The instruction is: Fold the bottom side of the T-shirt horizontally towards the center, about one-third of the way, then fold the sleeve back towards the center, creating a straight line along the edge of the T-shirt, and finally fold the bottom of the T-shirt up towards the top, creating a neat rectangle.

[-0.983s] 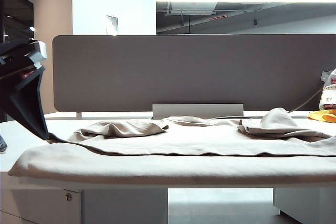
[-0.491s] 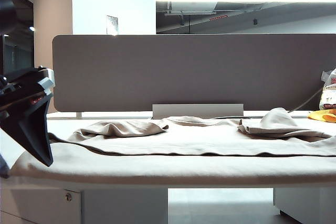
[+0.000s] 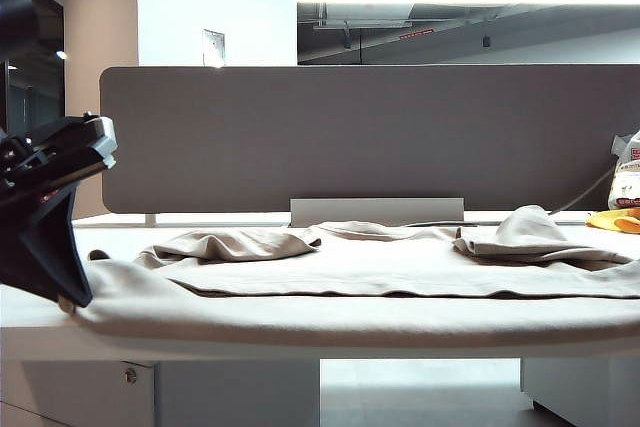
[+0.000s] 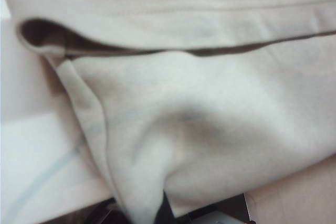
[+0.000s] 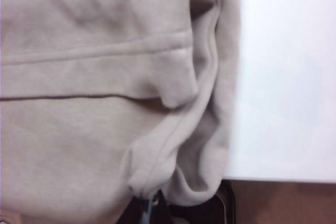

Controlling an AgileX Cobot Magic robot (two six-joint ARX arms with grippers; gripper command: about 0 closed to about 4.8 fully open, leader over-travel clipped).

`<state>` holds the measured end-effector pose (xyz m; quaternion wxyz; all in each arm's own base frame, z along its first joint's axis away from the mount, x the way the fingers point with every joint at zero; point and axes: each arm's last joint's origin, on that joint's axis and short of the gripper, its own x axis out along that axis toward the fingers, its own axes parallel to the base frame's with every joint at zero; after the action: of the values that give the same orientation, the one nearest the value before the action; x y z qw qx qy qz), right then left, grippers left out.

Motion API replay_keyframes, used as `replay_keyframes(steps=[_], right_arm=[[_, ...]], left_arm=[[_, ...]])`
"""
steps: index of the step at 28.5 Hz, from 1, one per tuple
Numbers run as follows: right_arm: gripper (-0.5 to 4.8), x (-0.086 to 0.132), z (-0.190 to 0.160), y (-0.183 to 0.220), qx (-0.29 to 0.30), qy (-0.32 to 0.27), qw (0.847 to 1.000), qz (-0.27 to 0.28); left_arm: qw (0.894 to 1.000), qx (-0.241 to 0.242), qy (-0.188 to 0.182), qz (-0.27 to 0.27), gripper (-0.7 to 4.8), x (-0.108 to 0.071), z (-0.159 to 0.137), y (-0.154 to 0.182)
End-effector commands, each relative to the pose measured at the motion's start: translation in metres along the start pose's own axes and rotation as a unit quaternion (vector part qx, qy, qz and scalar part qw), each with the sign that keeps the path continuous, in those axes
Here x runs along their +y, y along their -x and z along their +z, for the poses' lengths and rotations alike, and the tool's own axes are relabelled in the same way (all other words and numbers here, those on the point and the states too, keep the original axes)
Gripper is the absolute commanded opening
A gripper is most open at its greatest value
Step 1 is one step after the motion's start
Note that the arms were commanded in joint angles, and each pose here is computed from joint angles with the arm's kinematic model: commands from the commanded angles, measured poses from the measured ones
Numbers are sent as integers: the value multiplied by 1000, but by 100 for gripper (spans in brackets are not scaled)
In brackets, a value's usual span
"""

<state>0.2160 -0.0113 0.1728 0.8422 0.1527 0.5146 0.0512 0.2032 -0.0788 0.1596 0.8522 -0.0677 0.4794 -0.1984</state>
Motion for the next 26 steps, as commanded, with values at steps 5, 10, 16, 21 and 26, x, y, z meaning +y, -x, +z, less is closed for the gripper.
replay_keyframes(steps=[5,10,16,21,26], right_arm=[[-1,3,10,3,-37,12,999,21],[-1,12,36,20,-83,28,995,38],[-1,24,68,47,-144,48,988,43],[-1,26,82,47,-150,49,987,43],[-1,26,103,37,-147,49,987,45]], left_arm=[[998,-48,-25,-11,-6,-9,29,12],[995,-87,-43,-4,-6,-17,53,25],[988,-131,-79,17,-6,-24,82,38],[984,-146,-94,32,-6,-29,109,37],[984,-147,-95,44,-6,-26,140,26]])
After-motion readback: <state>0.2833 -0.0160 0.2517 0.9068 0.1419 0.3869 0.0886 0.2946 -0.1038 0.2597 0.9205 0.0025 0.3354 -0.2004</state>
